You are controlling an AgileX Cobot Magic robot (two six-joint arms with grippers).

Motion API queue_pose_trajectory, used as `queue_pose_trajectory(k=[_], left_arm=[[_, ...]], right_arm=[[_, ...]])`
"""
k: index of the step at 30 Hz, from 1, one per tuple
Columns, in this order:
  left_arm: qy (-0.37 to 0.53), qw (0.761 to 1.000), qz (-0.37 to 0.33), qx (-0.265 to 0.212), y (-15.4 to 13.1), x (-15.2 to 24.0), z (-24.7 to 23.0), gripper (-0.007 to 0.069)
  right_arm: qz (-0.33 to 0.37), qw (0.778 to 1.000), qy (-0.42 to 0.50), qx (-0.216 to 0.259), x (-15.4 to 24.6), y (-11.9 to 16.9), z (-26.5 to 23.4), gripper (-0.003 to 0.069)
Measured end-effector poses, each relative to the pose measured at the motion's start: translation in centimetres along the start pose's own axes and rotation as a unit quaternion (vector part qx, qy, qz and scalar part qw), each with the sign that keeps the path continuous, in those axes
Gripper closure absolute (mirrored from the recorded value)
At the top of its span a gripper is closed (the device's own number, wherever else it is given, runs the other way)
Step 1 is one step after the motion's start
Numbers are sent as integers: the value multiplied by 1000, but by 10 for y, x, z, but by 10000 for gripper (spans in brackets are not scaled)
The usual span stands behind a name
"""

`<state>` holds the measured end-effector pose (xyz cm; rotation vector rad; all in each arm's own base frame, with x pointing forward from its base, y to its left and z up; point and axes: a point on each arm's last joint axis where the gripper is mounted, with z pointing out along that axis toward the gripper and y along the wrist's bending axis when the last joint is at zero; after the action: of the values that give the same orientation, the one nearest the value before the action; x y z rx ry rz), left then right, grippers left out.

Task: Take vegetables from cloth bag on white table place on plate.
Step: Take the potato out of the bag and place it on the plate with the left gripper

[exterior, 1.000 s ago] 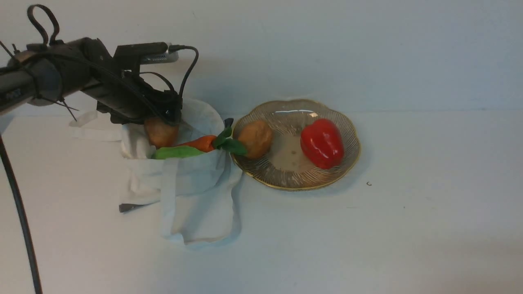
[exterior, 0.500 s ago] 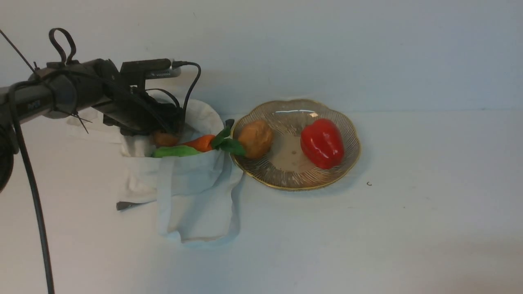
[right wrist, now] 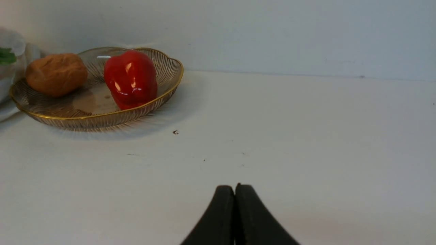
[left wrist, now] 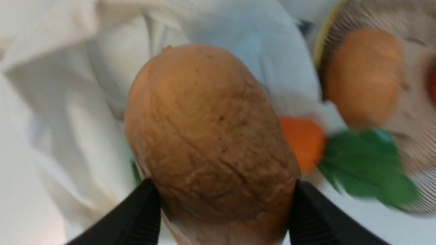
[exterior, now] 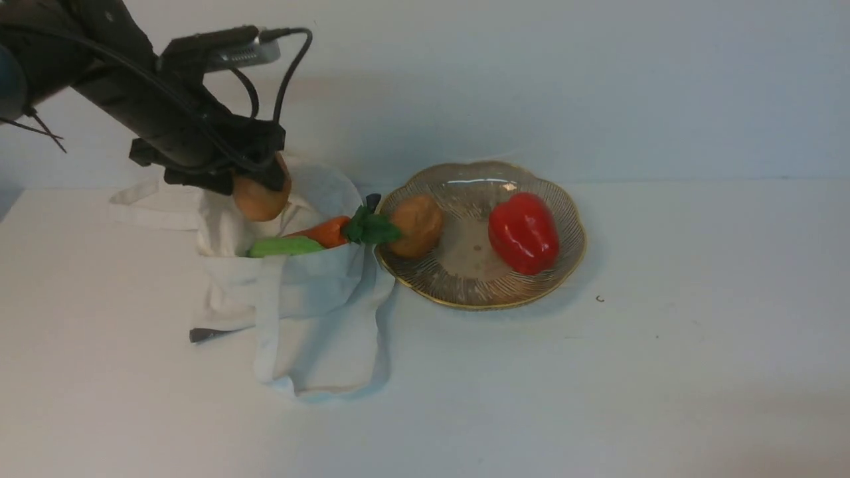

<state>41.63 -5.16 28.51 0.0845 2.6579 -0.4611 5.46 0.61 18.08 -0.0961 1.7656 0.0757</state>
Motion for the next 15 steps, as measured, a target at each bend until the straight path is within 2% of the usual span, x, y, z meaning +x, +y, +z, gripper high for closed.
queue_pose_trajectory(k=[3, 4, 6, 8, 11, 13, 15], left_arm=[[19, 999, 7, 45, -20, 6, -8, 196], [30, 997, 27, 72, -36, 9, -7, 196], [34, 994, 45, 91, -49, 12, -4, 196], [48, 986, 96, 126, -88, 21, 9, 196], [45, 979, 142, 140, -126, 32, 28, 196], [41, 977, 154, 139, -137, 35, 36, 196], [20, 972, 195, 128, -160, 43, 55, 196]], right_arm=[[0, 1000, 0, 0, 0, 0, 0, 673], [0, 1000, 0, 0, 0, 0, 0, 673], [0, 1000, 0, 0, 0, 0, 0, 673], [0, 1000, 0, 0, 0, 0, 0, 673], [0, 1000, 0, 0, 0, 0, 0, 673], [0, 1000, 0, 0, 0, 0, 0, 673], [0, 1000, 0, 0, 0, 0, 0, 673]])
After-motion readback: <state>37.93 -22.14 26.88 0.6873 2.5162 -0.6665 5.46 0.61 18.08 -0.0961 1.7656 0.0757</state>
